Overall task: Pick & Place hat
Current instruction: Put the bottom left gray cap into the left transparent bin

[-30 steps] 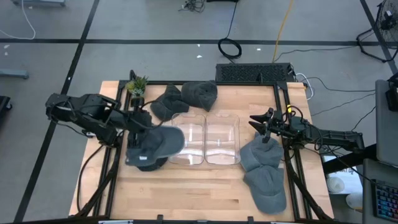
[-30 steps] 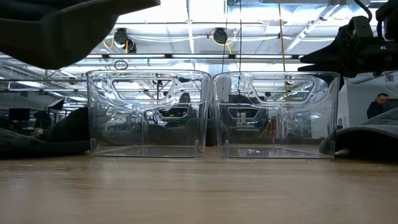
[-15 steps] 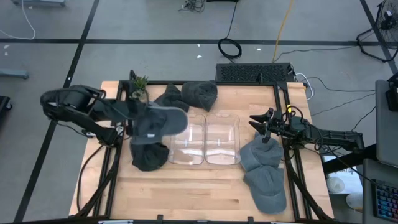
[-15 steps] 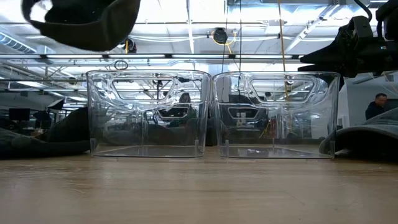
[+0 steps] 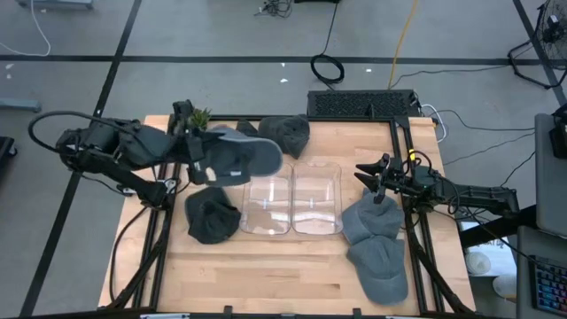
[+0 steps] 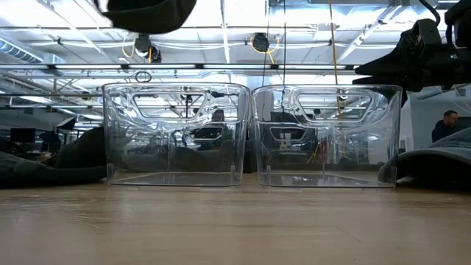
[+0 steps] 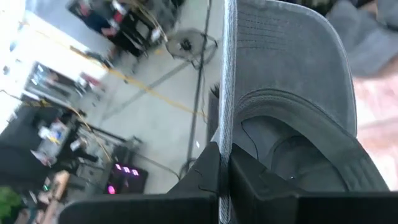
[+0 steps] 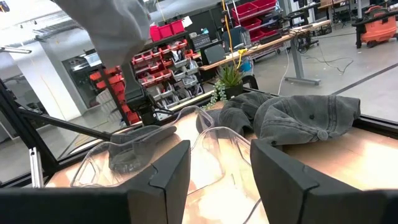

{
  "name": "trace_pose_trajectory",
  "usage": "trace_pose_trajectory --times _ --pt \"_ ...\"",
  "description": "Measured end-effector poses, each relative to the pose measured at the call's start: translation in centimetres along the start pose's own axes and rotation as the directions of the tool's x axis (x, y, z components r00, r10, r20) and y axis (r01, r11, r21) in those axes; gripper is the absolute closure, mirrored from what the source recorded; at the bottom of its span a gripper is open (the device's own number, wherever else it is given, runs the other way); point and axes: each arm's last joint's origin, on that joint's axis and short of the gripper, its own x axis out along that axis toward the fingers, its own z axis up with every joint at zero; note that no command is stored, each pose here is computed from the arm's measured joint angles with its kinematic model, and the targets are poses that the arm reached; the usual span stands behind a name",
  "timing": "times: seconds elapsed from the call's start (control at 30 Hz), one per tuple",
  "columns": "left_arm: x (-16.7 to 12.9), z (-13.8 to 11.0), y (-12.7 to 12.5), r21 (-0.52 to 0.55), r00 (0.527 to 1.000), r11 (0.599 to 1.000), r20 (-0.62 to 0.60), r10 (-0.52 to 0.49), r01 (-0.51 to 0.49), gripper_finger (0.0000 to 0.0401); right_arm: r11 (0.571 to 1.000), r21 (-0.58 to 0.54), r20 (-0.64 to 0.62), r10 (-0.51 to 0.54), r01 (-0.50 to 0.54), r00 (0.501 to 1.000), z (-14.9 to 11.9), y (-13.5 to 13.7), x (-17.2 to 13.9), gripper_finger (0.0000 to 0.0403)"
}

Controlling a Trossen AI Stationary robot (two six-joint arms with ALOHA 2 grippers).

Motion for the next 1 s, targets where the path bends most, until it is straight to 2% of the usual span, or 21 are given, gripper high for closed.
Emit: trace_pose_trajectory --times 0.2,0.57,0.83,0.9,1.0 --pt "-0.2 1.8 1.1 0.003 0.984 0.996 0.154 0.092 -0.094 0.0391 1.0 0.0 0.0 0.0 0.0 1.0 0.0 0.0 0.0 0.0248" --pt "-0.4 4.7 2.9 -0.006 0.892 0.956 0.357 0.276 -0.293 0.0391 1.0 0.0 0.0 0.0 0.0 1.0 0.0 0.0 0.0 0.0248" --pt "1.1 6.1 3.1 0.023 0.832 0.942 0.477 0.283 -0.334 0.0391 1.0 0.003 0.002 0.0 0.0 1.0 0.0 0.0 0.0 0.0248" --pt "1.7 6.4 3.0 0.021 0.827 0.942 0.486 0.283 -0.335 0.0391 0.998 0.055 0.009 0.004 -0.004 1.0 0.1 0.0 0.0 0.0248" --pt "2.8 6.6 3.1 -0.001 0.821 0.941 0.488 0.296 -0.338 0.0391 0.972 0.233 0.041 0.014 -0.023 0.999 0.4 0.1 0.0 0.0248"
